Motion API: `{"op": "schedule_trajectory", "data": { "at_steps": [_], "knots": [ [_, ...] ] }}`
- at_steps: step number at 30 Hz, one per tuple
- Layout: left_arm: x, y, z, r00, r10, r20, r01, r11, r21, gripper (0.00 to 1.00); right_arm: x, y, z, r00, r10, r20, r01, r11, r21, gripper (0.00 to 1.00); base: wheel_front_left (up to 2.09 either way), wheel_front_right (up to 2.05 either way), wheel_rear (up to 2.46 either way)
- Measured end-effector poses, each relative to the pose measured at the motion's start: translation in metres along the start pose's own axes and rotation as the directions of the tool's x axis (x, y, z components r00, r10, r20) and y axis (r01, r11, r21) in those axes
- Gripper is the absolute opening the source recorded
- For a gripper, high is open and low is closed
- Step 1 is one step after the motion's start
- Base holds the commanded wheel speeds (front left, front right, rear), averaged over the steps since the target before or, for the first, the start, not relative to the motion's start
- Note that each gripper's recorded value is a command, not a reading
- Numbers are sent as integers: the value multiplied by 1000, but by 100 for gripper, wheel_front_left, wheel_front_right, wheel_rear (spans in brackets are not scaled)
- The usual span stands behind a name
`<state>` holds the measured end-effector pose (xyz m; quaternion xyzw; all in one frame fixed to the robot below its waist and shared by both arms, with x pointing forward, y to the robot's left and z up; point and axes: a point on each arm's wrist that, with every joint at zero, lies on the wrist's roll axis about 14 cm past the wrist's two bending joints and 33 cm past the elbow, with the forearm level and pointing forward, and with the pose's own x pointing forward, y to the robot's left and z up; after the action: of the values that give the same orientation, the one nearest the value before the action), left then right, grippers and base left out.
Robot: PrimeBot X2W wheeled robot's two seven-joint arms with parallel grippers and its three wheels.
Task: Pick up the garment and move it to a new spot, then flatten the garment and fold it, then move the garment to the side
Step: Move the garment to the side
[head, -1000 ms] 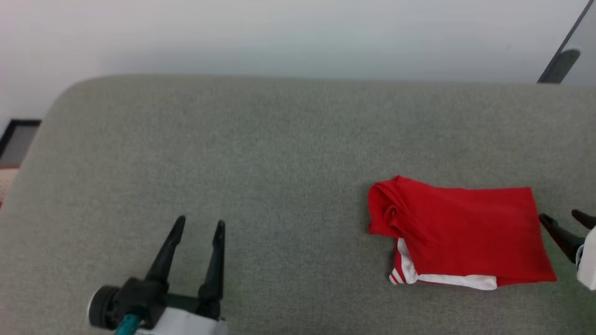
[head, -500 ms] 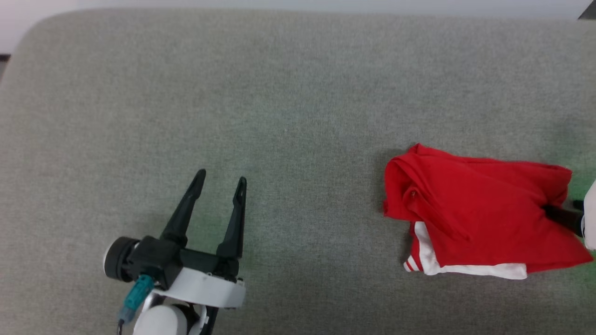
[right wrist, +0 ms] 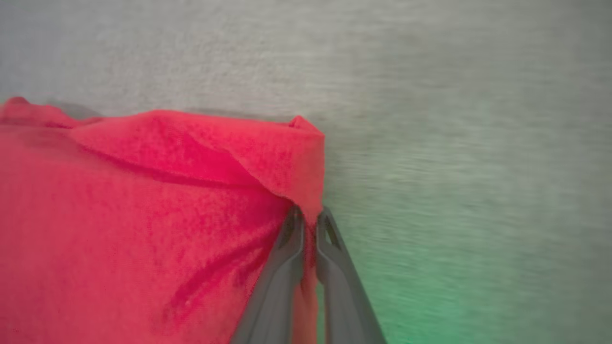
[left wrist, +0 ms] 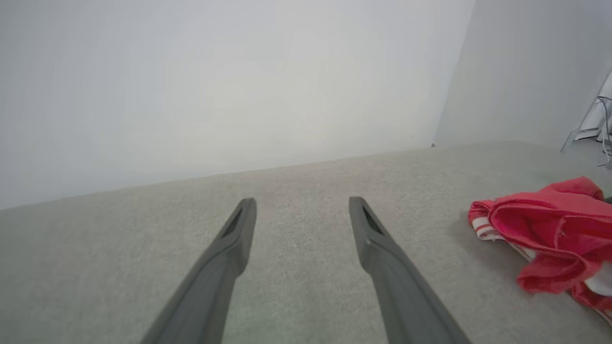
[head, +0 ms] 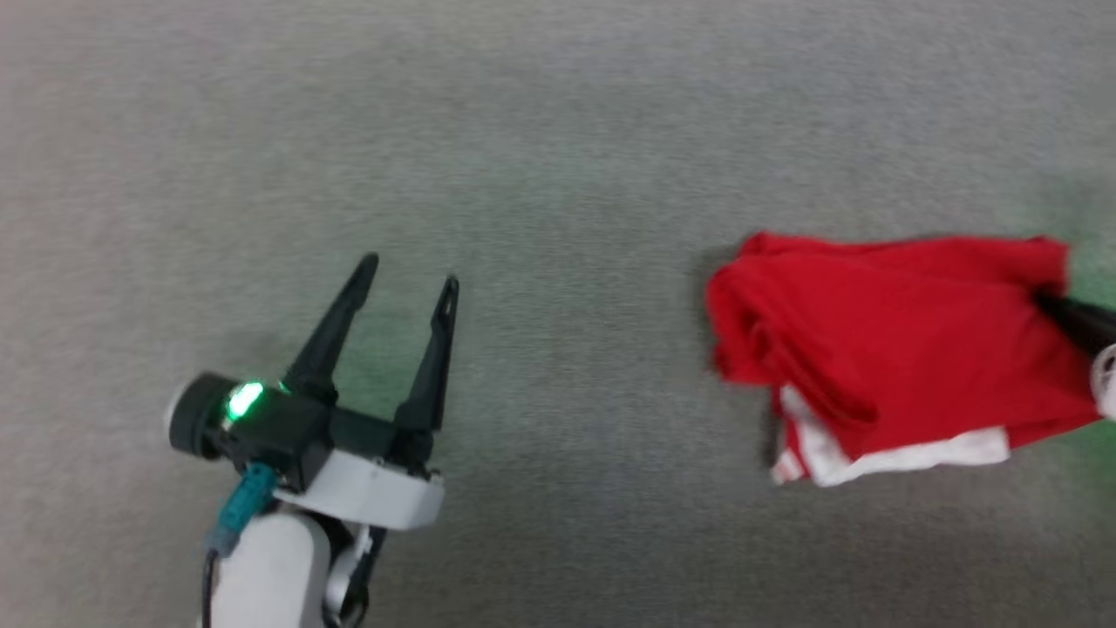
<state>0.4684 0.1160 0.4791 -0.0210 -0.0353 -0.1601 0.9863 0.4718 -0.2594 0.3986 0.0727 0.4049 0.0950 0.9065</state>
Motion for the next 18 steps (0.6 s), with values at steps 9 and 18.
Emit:
{"op": "schedule_trajectory", "data": {
  "at_steps": [9,18],
  "knots": [
    [83,-50,22,958,-256,132,245,965,93,100,-54,-101,26,950,-259,175,242,964,109,0,0,0,0],
    [150,-111,19,875,-429,226,419,903,93,100,-93,-192,31,822,-523,227,493,852,177,0,0,0,0]
  ]
}}
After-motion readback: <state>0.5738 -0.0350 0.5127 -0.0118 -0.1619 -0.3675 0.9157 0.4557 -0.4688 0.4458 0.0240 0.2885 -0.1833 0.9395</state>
